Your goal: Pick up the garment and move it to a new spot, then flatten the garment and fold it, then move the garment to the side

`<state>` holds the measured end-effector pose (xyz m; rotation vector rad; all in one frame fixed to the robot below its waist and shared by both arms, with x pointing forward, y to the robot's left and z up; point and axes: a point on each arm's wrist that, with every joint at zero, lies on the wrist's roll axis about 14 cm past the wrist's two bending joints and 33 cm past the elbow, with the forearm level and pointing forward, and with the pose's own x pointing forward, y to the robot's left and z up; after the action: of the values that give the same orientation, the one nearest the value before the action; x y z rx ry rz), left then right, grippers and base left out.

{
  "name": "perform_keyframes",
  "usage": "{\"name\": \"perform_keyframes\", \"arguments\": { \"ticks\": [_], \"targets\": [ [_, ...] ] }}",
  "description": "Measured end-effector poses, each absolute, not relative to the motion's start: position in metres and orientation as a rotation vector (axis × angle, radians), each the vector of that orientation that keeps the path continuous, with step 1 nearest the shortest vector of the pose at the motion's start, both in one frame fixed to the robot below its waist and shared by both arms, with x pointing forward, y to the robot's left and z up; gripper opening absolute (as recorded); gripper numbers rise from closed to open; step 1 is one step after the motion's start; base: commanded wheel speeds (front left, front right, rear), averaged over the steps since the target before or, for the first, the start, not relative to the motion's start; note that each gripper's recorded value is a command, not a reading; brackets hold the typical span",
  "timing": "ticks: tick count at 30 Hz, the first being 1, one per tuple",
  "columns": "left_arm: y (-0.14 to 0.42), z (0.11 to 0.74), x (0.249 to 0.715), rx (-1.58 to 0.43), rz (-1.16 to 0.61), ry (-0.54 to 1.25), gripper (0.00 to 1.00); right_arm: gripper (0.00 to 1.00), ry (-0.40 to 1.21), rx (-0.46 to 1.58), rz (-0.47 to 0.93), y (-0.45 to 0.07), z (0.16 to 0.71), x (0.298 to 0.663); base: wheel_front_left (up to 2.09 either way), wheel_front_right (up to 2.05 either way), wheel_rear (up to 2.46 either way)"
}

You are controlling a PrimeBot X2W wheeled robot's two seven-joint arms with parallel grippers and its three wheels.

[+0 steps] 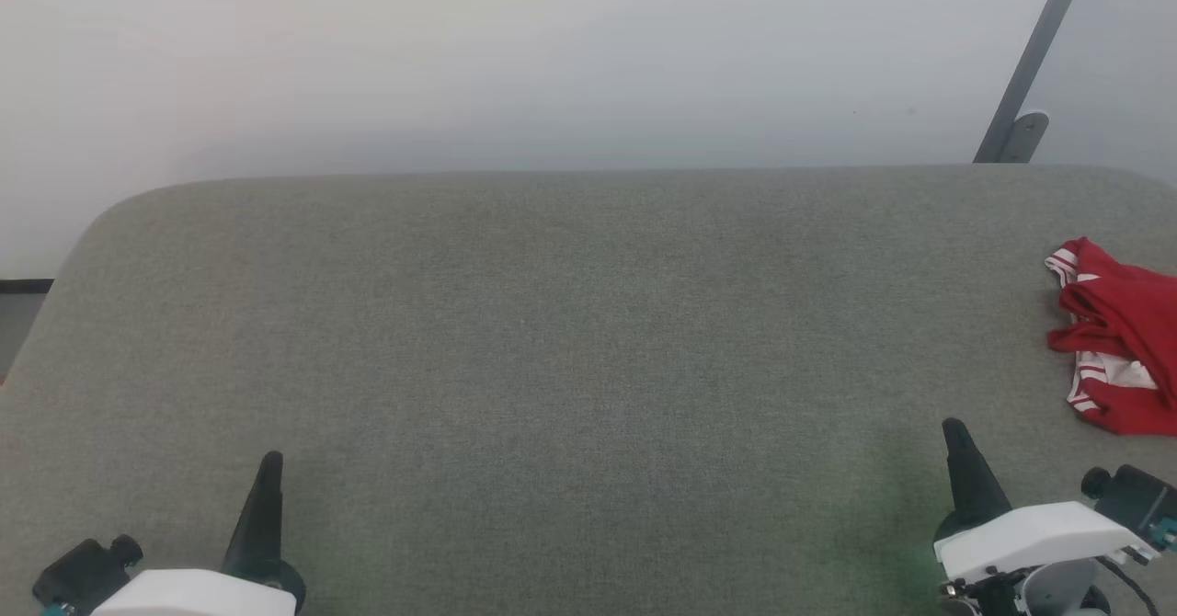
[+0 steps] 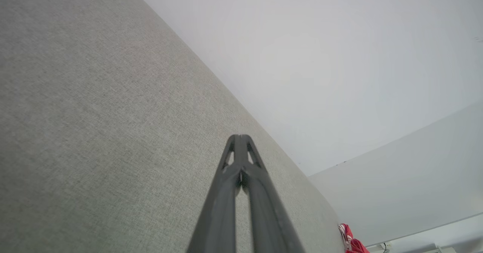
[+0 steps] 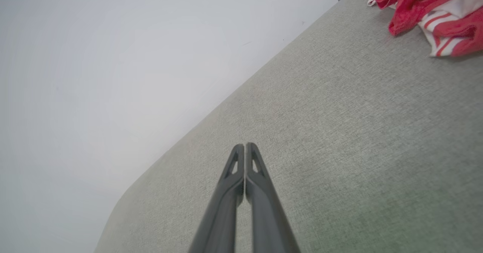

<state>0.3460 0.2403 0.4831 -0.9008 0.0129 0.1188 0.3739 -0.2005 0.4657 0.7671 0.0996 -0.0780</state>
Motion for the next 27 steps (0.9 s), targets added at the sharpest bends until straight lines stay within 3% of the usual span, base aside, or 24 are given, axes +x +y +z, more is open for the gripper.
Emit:
{"name": "perform_keyframes", "arguments": {
  "ticks": [27],
  "targets": [
    [0.226, 0.487, 0.362, -1.177, 0.101, 0.015, 0.0, 0.0, 0.07, 1.092, -0.081, -0.202, 0.478, 0.38, 0.0, 0.0, 0.0]
  ]
}}
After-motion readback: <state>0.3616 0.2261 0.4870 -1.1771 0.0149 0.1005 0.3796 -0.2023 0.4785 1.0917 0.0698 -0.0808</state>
